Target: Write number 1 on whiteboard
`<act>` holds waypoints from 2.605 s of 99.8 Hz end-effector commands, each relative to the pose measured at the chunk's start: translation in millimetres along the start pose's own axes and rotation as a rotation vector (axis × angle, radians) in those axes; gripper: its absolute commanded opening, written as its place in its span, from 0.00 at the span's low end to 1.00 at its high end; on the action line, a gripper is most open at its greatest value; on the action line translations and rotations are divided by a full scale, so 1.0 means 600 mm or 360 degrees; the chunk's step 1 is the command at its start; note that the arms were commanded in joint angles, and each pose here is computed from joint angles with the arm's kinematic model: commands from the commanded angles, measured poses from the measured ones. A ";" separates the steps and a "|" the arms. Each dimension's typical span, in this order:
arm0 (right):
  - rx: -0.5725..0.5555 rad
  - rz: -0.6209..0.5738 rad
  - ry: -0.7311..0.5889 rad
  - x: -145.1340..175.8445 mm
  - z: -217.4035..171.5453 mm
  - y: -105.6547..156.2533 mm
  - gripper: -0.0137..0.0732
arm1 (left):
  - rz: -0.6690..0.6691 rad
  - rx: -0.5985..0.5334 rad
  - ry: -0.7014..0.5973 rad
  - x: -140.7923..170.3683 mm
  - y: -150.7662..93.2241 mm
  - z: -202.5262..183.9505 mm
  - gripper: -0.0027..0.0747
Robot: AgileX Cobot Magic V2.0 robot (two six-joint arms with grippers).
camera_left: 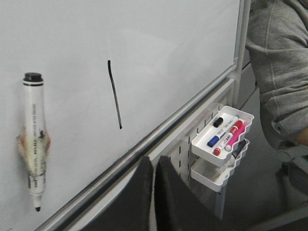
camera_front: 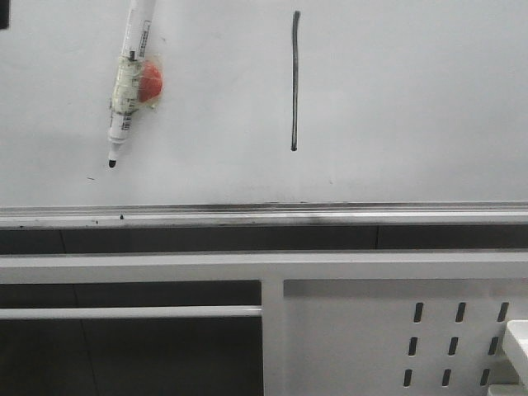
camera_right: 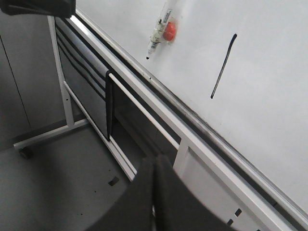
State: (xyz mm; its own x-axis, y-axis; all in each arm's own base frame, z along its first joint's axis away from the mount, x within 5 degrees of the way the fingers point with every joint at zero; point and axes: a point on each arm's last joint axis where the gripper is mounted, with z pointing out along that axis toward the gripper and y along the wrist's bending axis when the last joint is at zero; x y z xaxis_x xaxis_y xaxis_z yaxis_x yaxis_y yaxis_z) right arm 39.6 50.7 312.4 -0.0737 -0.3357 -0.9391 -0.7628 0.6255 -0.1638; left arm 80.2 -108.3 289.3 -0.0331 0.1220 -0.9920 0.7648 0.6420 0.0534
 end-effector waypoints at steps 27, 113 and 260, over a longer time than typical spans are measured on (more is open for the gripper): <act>0.0066 0.0011 -0.0135 -0.021 -0.005 -0.007 0.08 | -0.0001 -0.0503 -0.0335 -0.042 0.058 -0.097 0.01; 0.0066 0.0011 -0.0135 -0.021 -0.005 -0.007 0.08 | -0.0005 -0.1050 -0.0479 -0.051 0.092 -0.131 0.01; 0.0064 0.0011 -0.0133 -0.021 -0.005 -0.007 0.08 | -0.0257 -0.1287 0.0182 0.210 0.069 -0.140 0.01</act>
State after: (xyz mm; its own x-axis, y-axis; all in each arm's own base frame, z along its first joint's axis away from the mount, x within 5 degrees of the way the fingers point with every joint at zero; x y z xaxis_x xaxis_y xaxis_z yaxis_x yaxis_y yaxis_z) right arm 39.6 50.7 312.4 -0.0742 -0.3353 -0.9392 -0.7628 0.6257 -0.1631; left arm 53.3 -3.1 182.2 -0.2407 0.0237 -0.9703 0.0529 0.9985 0.0113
